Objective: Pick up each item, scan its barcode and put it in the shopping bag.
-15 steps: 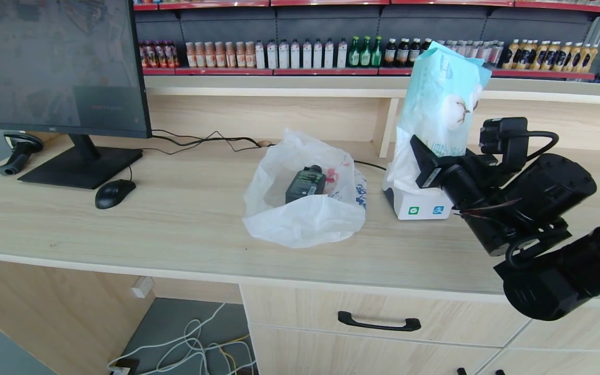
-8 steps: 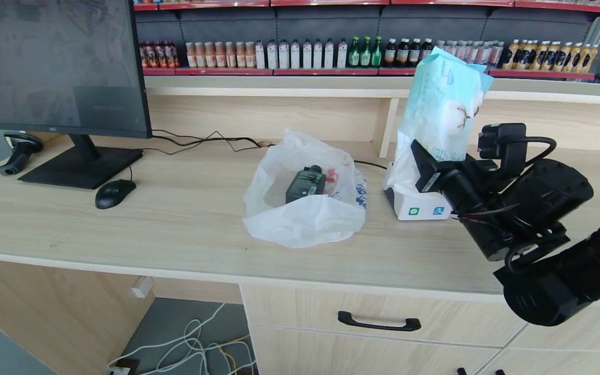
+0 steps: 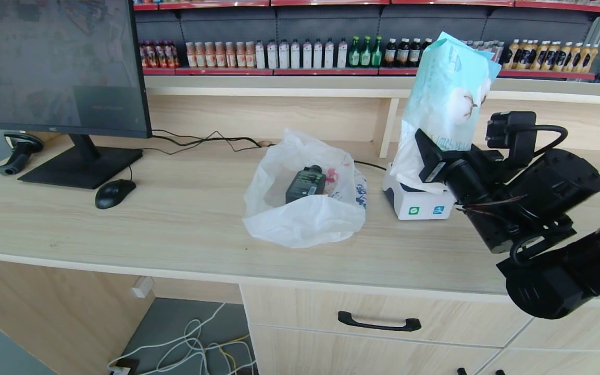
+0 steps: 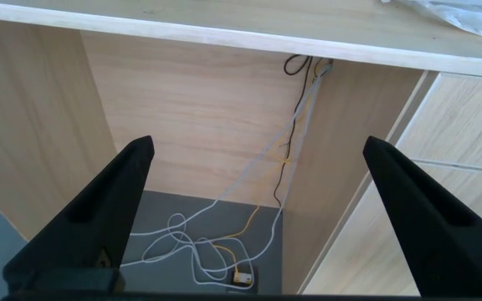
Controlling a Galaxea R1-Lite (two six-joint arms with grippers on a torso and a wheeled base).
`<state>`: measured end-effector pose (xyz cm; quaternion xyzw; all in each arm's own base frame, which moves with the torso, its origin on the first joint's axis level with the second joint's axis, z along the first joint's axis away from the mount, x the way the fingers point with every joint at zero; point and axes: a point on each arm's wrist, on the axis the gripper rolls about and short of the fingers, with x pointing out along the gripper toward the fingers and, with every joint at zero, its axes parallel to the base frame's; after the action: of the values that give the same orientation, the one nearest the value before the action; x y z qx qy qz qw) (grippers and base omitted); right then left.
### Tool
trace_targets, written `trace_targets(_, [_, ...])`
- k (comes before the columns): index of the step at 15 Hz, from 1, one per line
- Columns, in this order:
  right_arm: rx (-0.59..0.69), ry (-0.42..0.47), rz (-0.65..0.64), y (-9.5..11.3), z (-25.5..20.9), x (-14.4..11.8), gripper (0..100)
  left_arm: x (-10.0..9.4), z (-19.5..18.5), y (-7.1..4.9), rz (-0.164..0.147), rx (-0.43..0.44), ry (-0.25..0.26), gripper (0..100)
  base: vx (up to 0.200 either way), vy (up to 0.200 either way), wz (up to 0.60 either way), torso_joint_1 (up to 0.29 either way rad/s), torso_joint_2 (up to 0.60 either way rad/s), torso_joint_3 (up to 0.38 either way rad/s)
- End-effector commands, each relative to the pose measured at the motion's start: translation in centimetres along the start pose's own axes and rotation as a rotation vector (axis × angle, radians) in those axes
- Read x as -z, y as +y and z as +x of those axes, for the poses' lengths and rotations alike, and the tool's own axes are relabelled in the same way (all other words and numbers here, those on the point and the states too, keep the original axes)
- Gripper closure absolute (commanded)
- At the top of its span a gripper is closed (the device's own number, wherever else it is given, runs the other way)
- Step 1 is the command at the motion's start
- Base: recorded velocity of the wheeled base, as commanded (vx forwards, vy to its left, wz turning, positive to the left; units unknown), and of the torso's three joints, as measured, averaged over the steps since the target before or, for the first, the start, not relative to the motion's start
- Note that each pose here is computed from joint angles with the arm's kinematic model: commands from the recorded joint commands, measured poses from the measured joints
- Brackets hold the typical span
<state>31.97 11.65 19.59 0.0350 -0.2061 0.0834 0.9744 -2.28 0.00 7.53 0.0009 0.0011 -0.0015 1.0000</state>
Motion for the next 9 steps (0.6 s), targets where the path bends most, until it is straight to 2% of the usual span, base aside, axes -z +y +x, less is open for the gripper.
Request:
trace_targets(1, [-0.003, -0.027, 0.007, -0.1, -0.6, -1.4, 100, 0.0, 0.0, 0.0, 0.001, 0.0, -0.001, 0, 0.0, 0.0, 0.0, 0.0, 0.0, 0.0])
trace_targets(2, [-0.005, -0.036, 0.008, -0.2, -0.7, -1.8, 100, 0.0, 0.0, 0.0, 0.0, 0.0, -0.001, 0, 0.0, 0.0, 0.0, 0.0, 0.0, 0.0])
trace_targets(5, [-0.043, -0.038, 0.066, 1.2, -1.4, -2.4, 100, 0.0, 0.0, 0.0, 0.0, -0.001, -0.001, 0, -0.2, 0.0, 0.0, 0.007, 0.0, -0.002])
trace_targets(8, [-0.042, -0.028, 0.072, 1.1, -1.7, -2.4, 100, 0.0, 0.0, 0.0, 0.0, 0.0, -0.001, 0, 0.0, 0.0, 0.0, 0.0, 0.0, 0.0])
trace_targets(9, [-0.038, -0.029, 0.07, 0.9, -1.7, -2.4, 100, 0.0, 0.0, 0.0, 0.0, 0.0, -0.001, 0, 0.0, 0.2, 0.0, -0.002, -0.01, 0.007])
